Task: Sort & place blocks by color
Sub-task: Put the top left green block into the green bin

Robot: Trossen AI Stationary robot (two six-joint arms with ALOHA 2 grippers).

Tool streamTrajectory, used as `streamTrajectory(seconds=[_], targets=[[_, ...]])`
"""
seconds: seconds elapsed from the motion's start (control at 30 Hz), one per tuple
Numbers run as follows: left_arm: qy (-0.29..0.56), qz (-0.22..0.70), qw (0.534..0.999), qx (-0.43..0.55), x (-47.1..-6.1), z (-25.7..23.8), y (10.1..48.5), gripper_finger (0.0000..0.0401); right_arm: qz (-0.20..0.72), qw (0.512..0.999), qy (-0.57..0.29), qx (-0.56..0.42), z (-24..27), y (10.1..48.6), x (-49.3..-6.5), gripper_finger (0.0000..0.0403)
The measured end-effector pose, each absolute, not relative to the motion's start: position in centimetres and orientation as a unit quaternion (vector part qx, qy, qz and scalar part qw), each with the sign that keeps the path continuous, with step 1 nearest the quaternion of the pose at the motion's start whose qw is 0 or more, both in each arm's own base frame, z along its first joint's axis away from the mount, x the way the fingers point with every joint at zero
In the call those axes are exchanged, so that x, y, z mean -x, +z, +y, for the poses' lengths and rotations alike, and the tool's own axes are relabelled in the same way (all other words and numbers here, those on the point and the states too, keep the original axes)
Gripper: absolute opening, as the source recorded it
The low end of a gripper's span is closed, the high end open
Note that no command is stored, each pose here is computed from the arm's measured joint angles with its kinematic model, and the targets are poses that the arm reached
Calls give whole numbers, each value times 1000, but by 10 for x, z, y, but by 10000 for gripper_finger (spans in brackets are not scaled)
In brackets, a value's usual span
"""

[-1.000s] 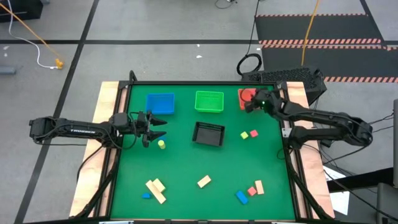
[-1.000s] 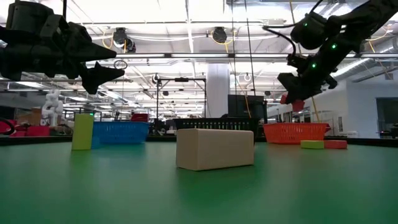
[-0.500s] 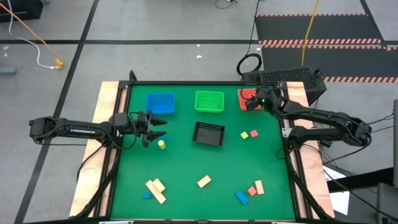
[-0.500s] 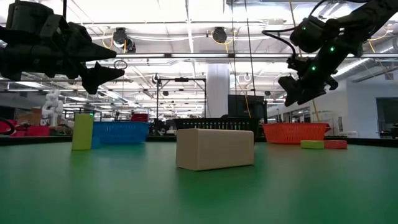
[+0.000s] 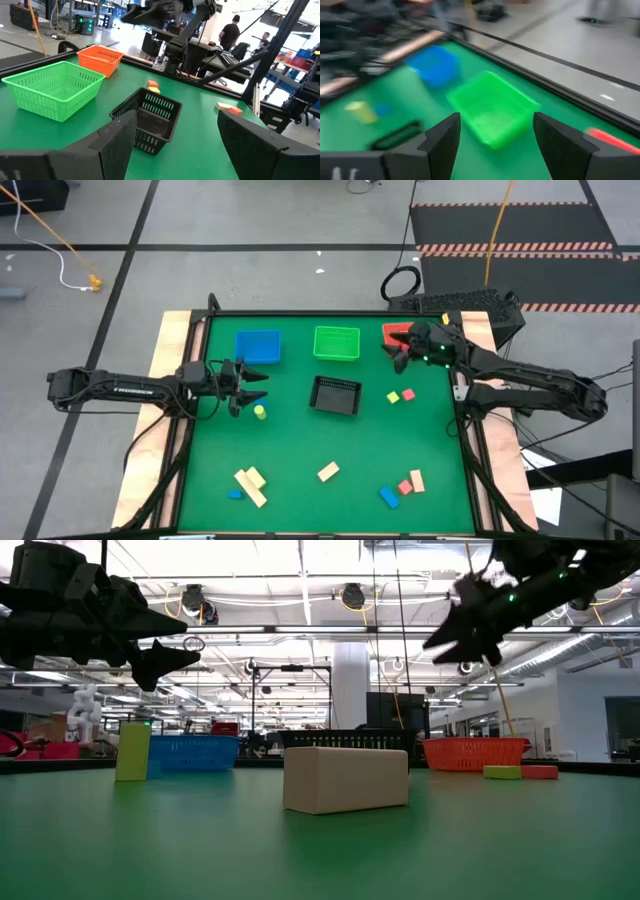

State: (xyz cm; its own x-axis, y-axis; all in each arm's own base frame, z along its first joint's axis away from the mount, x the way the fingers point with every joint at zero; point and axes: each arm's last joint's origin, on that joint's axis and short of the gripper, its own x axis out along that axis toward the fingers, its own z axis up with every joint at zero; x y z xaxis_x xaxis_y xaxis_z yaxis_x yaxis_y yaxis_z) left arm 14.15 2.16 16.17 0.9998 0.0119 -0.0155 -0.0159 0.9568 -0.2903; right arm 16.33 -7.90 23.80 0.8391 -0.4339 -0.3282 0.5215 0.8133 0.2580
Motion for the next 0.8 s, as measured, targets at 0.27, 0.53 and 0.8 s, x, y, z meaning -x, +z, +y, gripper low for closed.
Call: streamTrajectory(seconds=[0.27, 0.53, 0.8], targets=[[35, -79, 987, 136, -140, 24, 178, 278, 122, 964, -165, -172, -57, 242, -172, 240], [19, -171, 974, 145, -142, 24, 208, 278, 99, 971, -140, -166, -50, 247, -177, 240], [10, -51, 985, 164, -174, 19, 236, 278, 86, 973, -136, -164, -49, 249, -178, 240]])
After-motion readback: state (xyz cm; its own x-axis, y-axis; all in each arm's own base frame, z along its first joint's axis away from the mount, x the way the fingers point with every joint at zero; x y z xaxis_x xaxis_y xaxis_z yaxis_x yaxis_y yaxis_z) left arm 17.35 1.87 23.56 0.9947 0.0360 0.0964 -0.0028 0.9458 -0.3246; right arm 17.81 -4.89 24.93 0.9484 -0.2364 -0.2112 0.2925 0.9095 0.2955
